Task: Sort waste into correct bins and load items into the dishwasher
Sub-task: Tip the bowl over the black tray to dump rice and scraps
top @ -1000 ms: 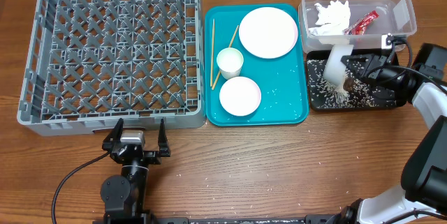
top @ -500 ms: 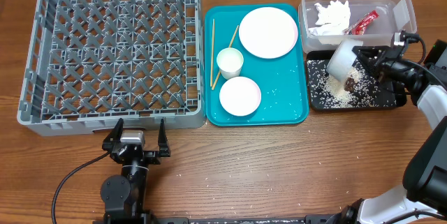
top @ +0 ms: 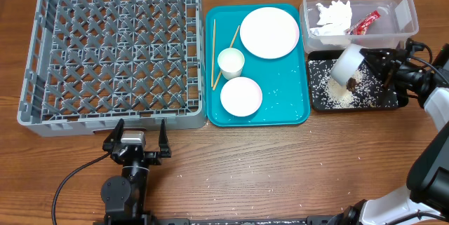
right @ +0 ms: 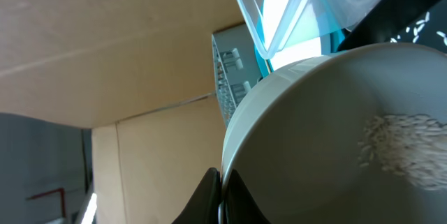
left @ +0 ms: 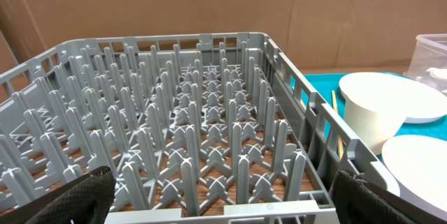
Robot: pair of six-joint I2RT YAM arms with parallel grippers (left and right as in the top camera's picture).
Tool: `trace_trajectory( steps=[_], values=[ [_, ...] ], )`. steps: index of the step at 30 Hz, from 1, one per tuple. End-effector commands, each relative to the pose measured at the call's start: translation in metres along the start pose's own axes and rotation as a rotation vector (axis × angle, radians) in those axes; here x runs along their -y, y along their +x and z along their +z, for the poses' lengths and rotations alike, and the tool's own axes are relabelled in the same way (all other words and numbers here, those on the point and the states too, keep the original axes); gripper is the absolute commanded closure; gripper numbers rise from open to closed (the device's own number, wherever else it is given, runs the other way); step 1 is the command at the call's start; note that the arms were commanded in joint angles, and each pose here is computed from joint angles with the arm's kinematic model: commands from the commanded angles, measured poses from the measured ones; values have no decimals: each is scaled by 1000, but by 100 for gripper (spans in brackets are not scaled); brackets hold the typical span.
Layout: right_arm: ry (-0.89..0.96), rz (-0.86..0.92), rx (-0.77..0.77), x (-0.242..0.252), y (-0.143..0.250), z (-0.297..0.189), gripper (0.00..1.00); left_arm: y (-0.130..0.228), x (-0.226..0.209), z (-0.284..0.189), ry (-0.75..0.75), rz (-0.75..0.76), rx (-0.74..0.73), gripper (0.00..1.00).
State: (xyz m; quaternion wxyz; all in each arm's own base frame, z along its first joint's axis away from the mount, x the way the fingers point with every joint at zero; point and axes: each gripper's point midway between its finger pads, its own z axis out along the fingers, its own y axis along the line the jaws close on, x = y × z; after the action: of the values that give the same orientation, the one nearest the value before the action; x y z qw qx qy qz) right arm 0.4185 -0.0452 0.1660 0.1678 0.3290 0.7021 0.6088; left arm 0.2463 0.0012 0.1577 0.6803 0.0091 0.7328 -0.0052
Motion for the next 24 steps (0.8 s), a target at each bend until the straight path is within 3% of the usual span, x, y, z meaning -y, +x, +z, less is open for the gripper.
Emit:
trace_trajectory(
  steps=[1,18,24],
  values=[
    [-20,21,-9,-4,0,-4,96,0,-2,0,-10,12,3,0],
    [-121,-236,-84,-30,9,-6,96,0,-2,0,-10,12,3,0],
    [-135,-214,-102,-35,11,-6,96,0,-2,0,-10,12,3,0]
  ],
)
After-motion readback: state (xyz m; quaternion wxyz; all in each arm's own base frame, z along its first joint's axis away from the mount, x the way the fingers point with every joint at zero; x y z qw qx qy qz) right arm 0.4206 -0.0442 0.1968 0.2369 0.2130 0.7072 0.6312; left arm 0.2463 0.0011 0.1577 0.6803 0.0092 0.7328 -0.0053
